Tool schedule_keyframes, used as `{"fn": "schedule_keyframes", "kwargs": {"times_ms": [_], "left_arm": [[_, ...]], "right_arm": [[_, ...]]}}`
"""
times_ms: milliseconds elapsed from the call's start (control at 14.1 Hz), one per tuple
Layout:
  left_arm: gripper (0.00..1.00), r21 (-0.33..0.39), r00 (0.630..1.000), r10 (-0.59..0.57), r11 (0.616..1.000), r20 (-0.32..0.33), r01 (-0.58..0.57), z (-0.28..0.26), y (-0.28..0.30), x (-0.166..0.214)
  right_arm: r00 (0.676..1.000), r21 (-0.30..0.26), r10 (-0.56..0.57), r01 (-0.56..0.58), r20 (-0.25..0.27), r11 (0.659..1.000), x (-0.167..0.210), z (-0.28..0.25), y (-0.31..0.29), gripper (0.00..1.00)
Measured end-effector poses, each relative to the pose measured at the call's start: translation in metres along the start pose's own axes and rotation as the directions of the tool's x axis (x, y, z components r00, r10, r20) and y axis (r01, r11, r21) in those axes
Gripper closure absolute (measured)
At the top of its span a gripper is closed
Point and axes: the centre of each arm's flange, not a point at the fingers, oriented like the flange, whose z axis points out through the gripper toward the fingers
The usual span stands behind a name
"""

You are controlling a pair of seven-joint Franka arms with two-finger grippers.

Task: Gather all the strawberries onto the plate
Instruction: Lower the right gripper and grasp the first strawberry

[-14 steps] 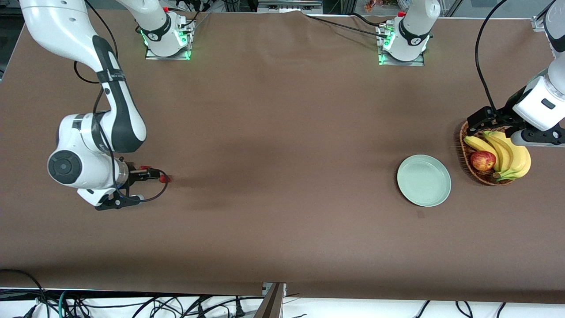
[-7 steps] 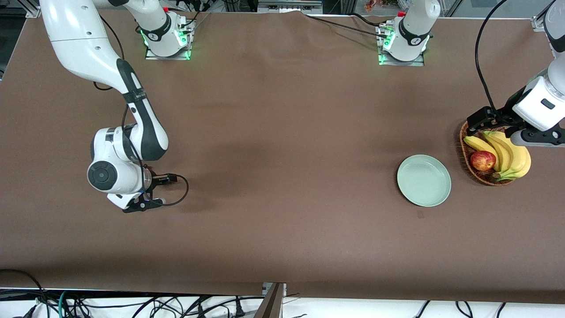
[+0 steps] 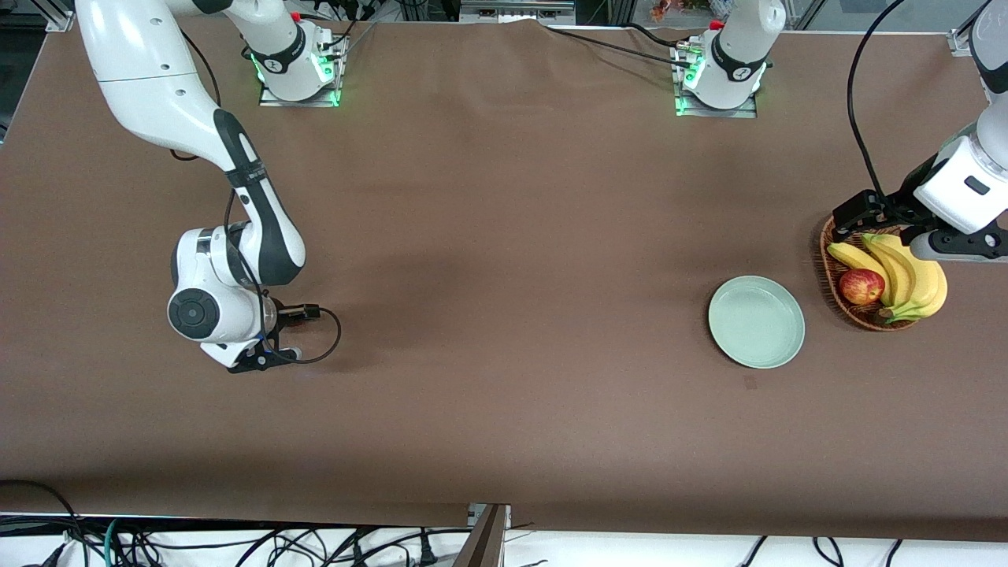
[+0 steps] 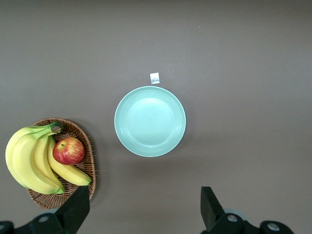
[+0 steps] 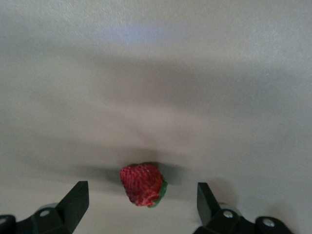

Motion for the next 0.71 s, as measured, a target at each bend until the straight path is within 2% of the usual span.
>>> {"fn": "schedule_keyframes", "kwargs": {"times_ms": [71, 213, 497, 710], "left_arm": [[0.00, 0.000, 1.000, 0.000, 1.000, 0.000, 0.000, 0.0000, 0.0000, 0.0000], [0.00, 0.000, 1.000, 0.000, 1.000, 0.000, 0.000, 0.0000, 0.0000, 0.0000], [0.00, 0.000, 1.000, 0.000, 1.000, 0.000, 0.000, 0.0002, 0.0000, 0.0001], [0.00, 0.000, 1.000, 0.001, 1.000, 0.001, -0.001, 0.0003, 0.0004, 0.0001]], "right_arm": [[1.000, 0.000, 0.002, -0.002, 0.002, 1.000, -0.0005, 0.0009, 0.0006, 0.15], [1.000, 0.000, 0.003, -0.003, 0.004, 1.000, -0.0011, 0.0021, 0.0015, 0.18], [1.000, 0.001, 0.004, -0.004, 0.005, 1.000, -0.0014, 0.0017, 0.0017, 0.62], [1.000, 0.001, 0.004, -0.004, 0.004, 1.000, -0.0014, 0.0013, 0.0018, 0.63]]}}
